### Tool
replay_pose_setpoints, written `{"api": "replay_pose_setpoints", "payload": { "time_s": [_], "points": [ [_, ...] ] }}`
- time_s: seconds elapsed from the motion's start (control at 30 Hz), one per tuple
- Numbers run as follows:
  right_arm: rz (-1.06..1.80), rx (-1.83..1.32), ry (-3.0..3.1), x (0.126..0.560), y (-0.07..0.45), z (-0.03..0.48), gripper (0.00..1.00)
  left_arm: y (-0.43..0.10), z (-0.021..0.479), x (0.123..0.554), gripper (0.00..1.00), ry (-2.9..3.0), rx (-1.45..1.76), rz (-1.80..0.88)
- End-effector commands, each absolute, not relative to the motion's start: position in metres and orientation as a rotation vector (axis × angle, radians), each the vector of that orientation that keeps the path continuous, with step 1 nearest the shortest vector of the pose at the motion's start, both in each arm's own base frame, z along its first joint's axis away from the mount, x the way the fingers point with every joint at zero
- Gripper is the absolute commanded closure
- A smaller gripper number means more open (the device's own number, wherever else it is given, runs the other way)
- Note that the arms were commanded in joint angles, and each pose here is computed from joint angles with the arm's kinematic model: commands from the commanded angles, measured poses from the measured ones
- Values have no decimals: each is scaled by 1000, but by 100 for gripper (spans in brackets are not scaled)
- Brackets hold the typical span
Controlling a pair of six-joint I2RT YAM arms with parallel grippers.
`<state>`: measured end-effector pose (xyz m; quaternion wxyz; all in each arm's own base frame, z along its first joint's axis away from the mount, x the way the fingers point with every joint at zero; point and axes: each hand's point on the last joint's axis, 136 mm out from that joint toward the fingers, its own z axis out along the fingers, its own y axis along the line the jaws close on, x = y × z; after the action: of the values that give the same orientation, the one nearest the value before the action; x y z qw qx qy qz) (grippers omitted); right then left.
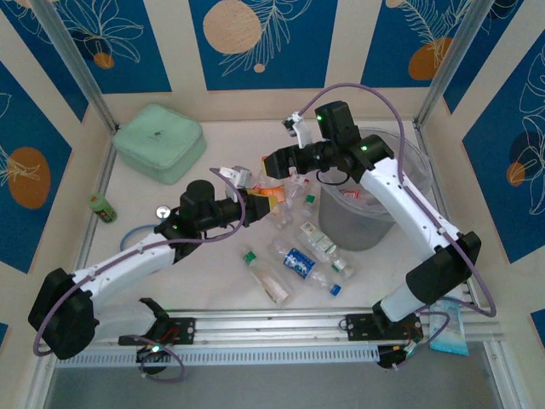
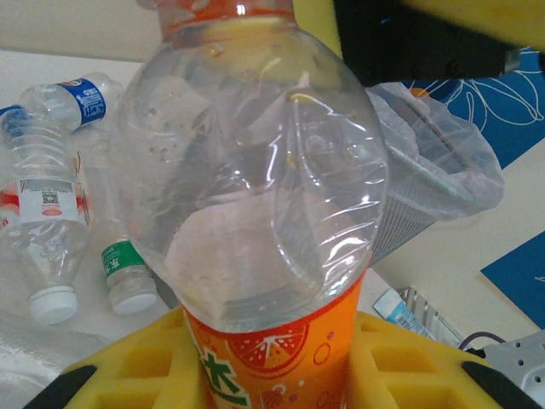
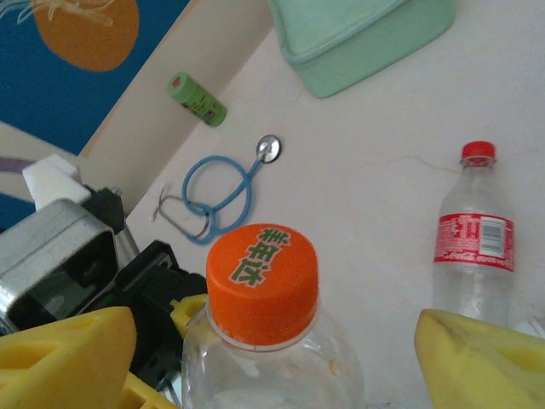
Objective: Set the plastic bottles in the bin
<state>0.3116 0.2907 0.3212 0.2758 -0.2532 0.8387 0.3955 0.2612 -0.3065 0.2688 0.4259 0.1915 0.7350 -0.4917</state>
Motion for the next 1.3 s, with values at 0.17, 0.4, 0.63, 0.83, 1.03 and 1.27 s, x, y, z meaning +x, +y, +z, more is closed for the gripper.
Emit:
{"api": "replay_pose_setpoints", "payload": {
  "time_s": [0.17,0.4,0.63,0.83,1.03,1.27],
  "points": [
    [1144,-711,2257,305,302,322,37,-321,290,257,84,1748,541,-1292],
    [1126,-703,2226,311,302,331,73,-316,288,255,75,1747,532,-1277],
    [1053,-700,2133,317,294,360,83,-308,284,255,35,1759,505,-1243],
    [835,-629,1962,320,252,422,91,-290,264,253,6,1896,473,-1115],
    [540,-435,1787,315,176,481,99,-265,241,258,4,2006,384,-955],
    [232,-123,1769,314,67,483,100,-268,224,264,4,2042,355,-953]
  ]
}}
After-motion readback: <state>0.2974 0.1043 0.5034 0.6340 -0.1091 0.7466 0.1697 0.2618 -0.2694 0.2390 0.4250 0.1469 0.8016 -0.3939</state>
